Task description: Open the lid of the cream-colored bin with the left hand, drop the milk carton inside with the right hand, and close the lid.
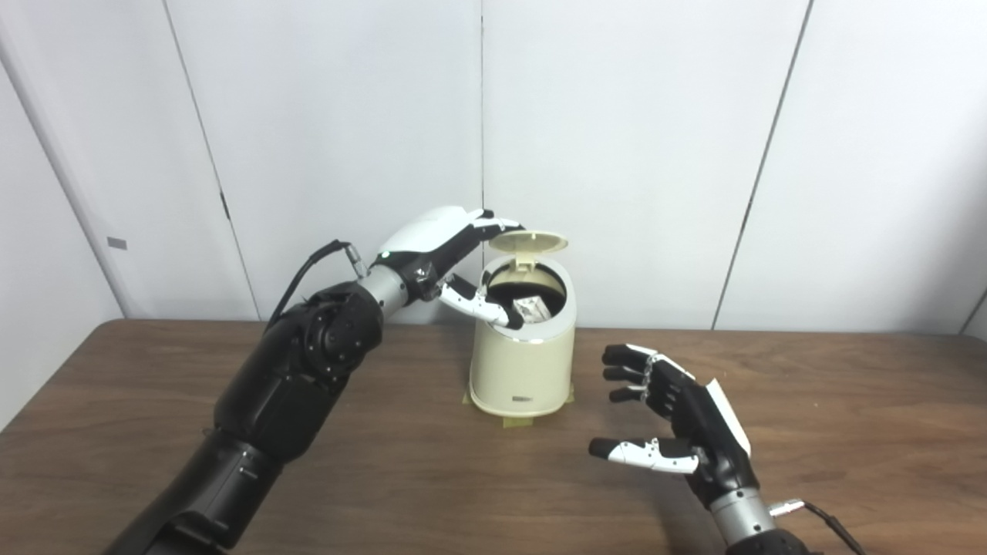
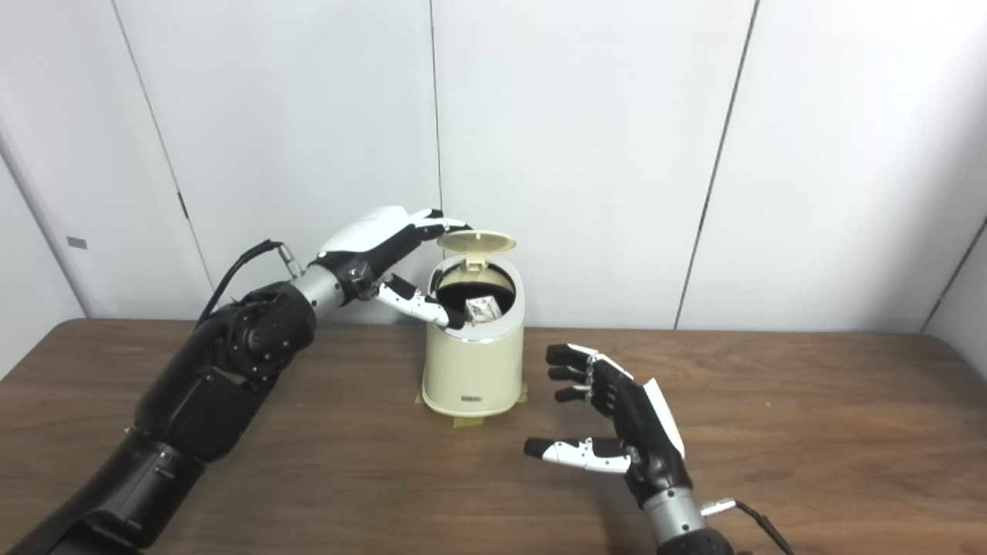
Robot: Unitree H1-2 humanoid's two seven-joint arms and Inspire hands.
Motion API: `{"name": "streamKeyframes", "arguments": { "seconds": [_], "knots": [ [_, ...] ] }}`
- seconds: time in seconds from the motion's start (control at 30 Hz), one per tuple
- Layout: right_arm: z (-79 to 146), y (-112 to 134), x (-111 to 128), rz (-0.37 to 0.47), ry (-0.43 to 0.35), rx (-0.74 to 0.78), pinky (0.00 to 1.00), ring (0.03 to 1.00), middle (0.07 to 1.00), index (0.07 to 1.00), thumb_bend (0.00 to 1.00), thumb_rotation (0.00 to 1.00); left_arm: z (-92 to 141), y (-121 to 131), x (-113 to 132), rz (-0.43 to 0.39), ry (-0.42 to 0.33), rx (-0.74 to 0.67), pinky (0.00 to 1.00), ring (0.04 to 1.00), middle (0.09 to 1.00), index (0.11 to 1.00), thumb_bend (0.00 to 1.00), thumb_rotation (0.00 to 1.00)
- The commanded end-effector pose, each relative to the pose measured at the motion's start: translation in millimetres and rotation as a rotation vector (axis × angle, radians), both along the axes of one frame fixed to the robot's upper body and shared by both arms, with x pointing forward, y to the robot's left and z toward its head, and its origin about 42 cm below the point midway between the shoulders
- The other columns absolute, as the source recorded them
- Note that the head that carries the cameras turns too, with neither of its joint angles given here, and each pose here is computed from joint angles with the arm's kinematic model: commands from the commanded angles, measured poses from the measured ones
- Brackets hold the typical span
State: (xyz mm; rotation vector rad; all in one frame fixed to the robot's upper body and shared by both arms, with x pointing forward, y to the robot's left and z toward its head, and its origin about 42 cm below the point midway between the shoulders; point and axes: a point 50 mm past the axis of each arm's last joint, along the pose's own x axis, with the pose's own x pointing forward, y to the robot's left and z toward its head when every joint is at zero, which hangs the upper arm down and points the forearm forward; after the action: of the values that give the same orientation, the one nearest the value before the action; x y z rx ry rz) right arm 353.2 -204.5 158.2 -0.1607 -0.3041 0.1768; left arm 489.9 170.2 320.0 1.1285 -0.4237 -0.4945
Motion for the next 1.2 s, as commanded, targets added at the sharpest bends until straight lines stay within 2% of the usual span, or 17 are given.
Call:
{"name": "streamKeyframes", "arguments": {
  "seconds": [0.0,0.17,0.23,0.33,0.57,0.8,0.93,1.17],
  "knots": [
    [22.9,6.0,8.7,0.016,-0.069,0.027,0.63,0.741,0.762,0.744,0.81,0.12,41.9,-4.5,-1.7,-0.052,-0.135,0.003,1.0,1.0,0.899,0.868,0.9,0.35],
    [25.2,6.7,7.8,0.008,-0.054,0.065,0.59,0.735,0.761,0.784,0.81,0.11,43.9,-8.4,-8.0,-0.084,-0.186,0.063,1.0,1.0,0.894,0.866,0.91,0.37],
    [25.7,6.1,8.0,0.008,-0.053,0.067,0.6,0.739,0.763,0.799,0.79,0.11,43.7,-10.4,-11.3,-0.1,-0.21,0.077,1.0,1.0,0.885,0.86,0.91,0.35],
    [26.0,5.7,8.5,0.006,-0.051,0.063,0.61,0.74,0.76,0.802,0.79,0.12,42.0,-12.5,-15.1,-0.12,-0.23,0.092,1.0,1.0,0.881,0.856,0.9,0.34],
    [27.6,7.8,8.5,-0.008,-0.042,0.063,0.62,0.747,0.775,0.8,0.79,0.11,37.8,-13.5,-19.4,-0.131,-0.248,0.121,1.0,1.0,0.878,0.852,0.9,0.36],
    [30.6,10.6,8.1,-0.009,-0.033,0.064,0.59,0.731,0.775,0.784,0.8,0.14,33.2,-8.9,-25.6,-0.129,-0.295,0.252,1.0,1.0,0.868,0.852,0.9,0.34],
    [31.5,11.4,7.5,-0.024,-0.021,0.08,0.6,0.731,0.764,0.777,0.82,0.16,28.7,-5.0,-25.9,-0.115,-0.306,0.306,1.0,1.0,0.863,0.847,0.9,0.32],
    [32.8,11.7,7.7,-0.024,-0.025,0.078,0.6,0.73,0.769,0.783,0.82,0.17,22.1,0.0,-24.6,-0.089,-0.279,0.318,1.0,1.0,0.861,0.843,0.91,0.29]
  ]
}}
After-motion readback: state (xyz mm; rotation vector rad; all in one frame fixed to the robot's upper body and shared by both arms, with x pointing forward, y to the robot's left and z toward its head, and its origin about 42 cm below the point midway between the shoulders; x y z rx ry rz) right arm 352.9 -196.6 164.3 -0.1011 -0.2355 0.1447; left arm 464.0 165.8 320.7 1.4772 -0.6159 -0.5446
